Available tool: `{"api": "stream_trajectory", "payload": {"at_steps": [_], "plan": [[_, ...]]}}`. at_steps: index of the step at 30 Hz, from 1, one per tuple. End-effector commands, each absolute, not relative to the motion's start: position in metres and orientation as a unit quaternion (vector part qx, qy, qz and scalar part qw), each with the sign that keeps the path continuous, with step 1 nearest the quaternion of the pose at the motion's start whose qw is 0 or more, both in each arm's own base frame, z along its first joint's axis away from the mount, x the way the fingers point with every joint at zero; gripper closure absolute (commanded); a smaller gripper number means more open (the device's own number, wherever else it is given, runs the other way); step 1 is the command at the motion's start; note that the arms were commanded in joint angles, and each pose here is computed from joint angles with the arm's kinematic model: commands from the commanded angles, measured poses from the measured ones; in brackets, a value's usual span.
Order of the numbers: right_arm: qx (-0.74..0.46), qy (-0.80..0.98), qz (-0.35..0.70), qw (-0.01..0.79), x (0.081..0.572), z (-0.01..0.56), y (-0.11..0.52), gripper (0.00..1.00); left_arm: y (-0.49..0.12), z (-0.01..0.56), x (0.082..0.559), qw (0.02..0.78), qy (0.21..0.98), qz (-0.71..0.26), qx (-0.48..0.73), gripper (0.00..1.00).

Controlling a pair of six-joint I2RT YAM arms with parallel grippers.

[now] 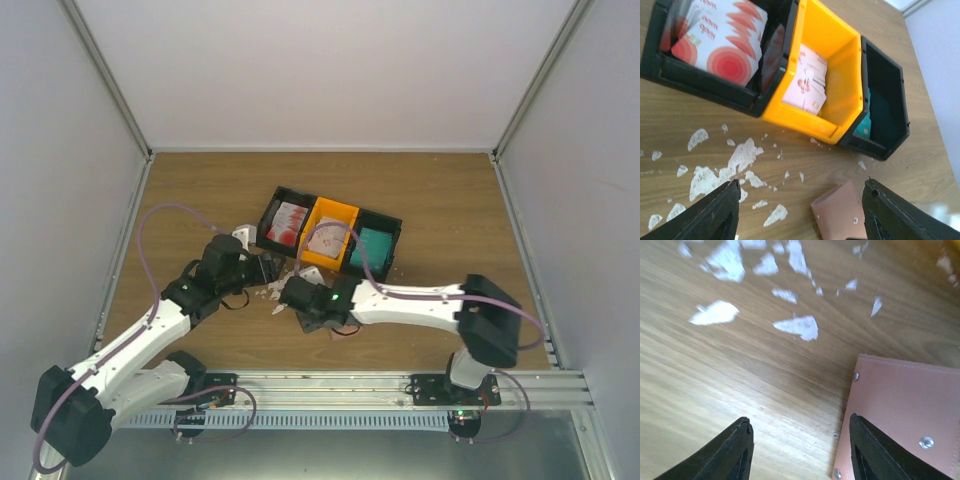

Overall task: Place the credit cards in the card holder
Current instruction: Close the card holder at the center of the board.

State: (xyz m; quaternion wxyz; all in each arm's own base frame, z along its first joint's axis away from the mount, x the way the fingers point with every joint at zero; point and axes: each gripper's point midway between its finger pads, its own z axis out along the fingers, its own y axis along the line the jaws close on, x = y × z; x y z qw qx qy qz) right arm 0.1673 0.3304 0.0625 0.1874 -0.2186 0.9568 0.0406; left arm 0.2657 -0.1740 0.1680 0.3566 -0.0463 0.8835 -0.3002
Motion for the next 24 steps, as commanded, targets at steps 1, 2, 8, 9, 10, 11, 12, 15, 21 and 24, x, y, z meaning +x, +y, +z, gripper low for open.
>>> {"api": "stream_trajectory", "payload": {"at_steps": [1, 2, 8, 9, 10, 11, 12, 15, 21, 24], "plan": [[-0.165, 0.95, 0.092, 0.248, 0.188, 0.104, 0.32, 0.49, -0.185, 0.161, 0.256, 0.337, 0.88, -0.333, -0.02, 0.31], [-0.148, 0.953, 0.084, 0.252, 0.194, 0.106, 0.306, 0.5, -0.19, 0.159, 0.252, 0.328, 0.879, -0.346, -0.013, 0.3], [-0.069, 0.966, 0.046, 0.245, 0.204, 0.095, 0.222, 0.53, -0.218, 0.125, 0.225, 0.256, 0.876, -0.409, 0.009, 0.3], [-0.062, 0.967, 0.051, 0.241, 0.204, 0.092, 0.214, 0.54, -0.223, 0.12, 0.221, 0.247, 0.875, -0.416, 0.013, 0.3], [-0.059, 0.967, 0.065, 0.238, 0.205, 0.09, 0.209, 0.55, -0.228, 0.114, 0.217, 0.237, 0.877, -0.418, 0.014, 0.3], [-0.055, 0.967, 0.084, 0.235, 0.206, 0.088, 0.206, 0.57, -0.232, 0.107, 0.212, 0.223, 0.88, -0.418, 0.015, 0.3], [-0.054, 0.965, 0.105, 0.233, 0.207, 0.087, 0.206, 0.58, -0.238, 0.105, 0.21, 0.22, 0.878, -0.425, 0.019, 0.3], [-0.049, 0.958, 0.16, 0.234, 0.211, 0.087, 0.203, 0.61, -0.253, 0.09, 0.2, 0.194, 0.881, -0.431, 0.025, 0.3], [-0.048, 0.959, 0.18, 0.216, 0.207, 0.074, 0.199, 0.69, -0.271, 0.076, 0.192, 0.171, 0.884, -0.433, 0.037, 0.31], [-0.051, 0.957, 0.197, 0.207, 0.205, 0.07, 0.203, 0.73, -0.275, 0.073, 0.192, 0.167, 0.886, -0.43, 0.041, 0.31]]}}
